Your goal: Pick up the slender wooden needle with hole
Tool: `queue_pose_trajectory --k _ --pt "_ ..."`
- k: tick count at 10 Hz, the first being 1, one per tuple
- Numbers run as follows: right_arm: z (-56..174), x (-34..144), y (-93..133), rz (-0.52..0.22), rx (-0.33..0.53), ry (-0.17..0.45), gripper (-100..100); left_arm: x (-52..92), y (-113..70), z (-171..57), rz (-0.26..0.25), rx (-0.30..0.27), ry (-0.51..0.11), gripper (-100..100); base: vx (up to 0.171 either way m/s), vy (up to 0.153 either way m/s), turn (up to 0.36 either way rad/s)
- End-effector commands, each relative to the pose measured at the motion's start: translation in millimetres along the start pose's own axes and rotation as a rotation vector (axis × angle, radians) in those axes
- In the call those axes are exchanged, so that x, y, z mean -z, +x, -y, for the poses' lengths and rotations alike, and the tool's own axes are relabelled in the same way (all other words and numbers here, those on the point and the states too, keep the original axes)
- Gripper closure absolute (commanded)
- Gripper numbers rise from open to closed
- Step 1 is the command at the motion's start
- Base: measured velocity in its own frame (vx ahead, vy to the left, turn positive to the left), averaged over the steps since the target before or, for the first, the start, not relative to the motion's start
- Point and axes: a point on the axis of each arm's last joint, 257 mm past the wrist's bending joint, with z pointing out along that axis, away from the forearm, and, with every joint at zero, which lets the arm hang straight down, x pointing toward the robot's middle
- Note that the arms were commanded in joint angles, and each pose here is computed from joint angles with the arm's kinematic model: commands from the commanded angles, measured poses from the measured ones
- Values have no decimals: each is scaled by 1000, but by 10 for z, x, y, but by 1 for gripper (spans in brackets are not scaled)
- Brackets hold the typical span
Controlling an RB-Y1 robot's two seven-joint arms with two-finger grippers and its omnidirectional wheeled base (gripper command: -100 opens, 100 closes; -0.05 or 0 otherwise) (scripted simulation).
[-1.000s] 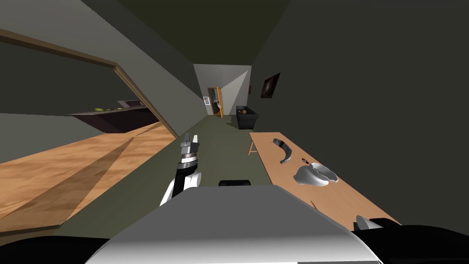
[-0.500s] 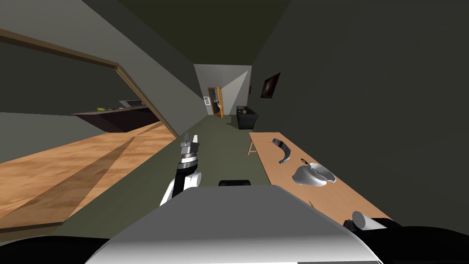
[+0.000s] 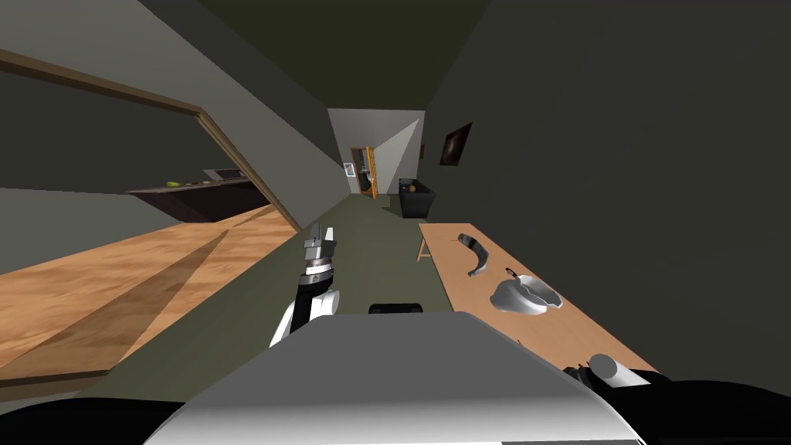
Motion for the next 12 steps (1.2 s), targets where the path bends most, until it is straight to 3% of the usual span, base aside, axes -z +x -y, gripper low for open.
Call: queue_pose_trajectory --k 1,7,8,9,10,11,12 --pt "59 -32 76 -19 -32 24 -100 0 0 0 0 0 0 0 -3 -43 5" --pt "613 -88 484 -154 -238 205 -100 0 0 0 0 0 0 0 -5 -79 12" --pt "559 -91 437 -143 -222 188 -100 0 0 0 0 0 0 0 4 -37 7" --pt "572 -93 439 -145 -224 192 0 0 0 0 0 0 0 0 1 -7 1" --pt "683 -165 652 -143 -190 214 -100 0 0 0 0 0 0 0 1 -25 -297" --pt "648 -162 739 -149 -175 207 -100 1 -1 0 0 0 0 0 1 -16 -246" --pt "782 -224 907 -146 -151 232 -100 0 0 0 0 0 0 0 -1 -27 -331"
